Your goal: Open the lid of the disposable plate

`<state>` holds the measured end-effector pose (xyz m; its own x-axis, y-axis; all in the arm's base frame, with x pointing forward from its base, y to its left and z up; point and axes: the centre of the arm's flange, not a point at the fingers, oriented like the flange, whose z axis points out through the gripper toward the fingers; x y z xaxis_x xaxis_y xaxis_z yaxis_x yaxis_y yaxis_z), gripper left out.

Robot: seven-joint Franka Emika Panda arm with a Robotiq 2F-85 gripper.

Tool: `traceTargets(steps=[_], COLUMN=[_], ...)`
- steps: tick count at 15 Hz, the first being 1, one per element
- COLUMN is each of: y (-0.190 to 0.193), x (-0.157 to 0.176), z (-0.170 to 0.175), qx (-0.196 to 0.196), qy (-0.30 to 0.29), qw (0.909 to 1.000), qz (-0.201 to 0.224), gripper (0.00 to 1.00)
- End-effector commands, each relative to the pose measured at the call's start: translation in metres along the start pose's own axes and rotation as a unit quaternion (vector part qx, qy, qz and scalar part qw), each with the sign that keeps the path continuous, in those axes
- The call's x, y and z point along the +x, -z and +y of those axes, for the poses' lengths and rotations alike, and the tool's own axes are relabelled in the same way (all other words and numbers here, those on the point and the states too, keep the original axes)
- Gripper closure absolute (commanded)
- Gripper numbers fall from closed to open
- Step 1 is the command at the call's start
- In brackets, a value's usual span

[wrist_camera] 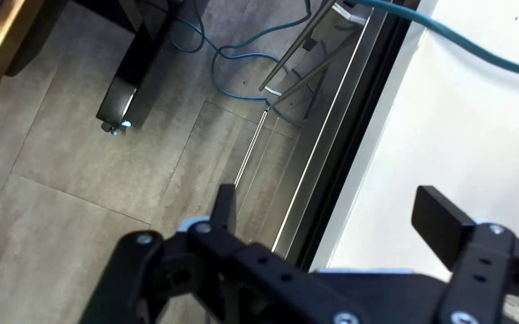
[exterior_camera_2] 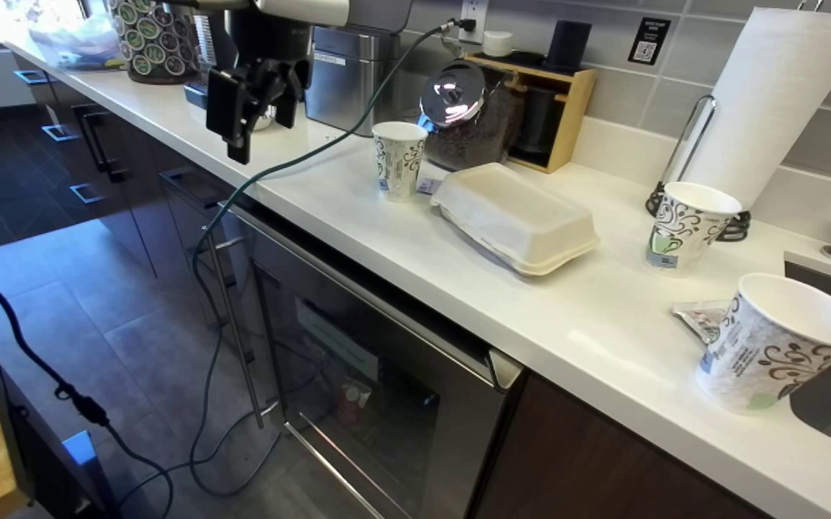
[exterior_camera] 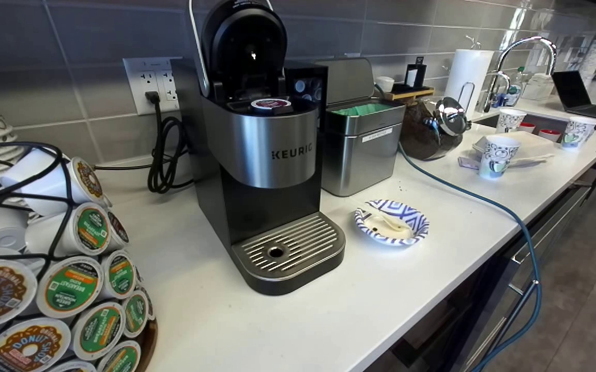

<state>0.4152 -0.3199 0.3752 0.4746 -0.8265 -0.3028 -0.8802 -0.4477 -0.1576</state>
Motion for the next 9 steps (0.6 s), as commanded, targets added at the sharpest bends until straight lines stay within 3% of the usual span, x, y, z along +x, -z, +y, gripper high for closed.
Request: traceTargets(steps=[1, 5, 6, 9], y=[-0.014, -0.016, -0.02, -0.02], x=[0.045, 0.08, 0.057, 0.071], z=[0.011, 0.041, 0.037, 0.048], qx=[0.027, 0.068, 0.047, 0.059], qy=[-0.094, -0.185, -0.143, -0.17], qw=[0.9951, 0.9797, 0.9884, 0.9833], qz=[-0.015, -0.038, -0.022, -0.026], gripper=[0.0, 0.0, 0.0, 0.0])
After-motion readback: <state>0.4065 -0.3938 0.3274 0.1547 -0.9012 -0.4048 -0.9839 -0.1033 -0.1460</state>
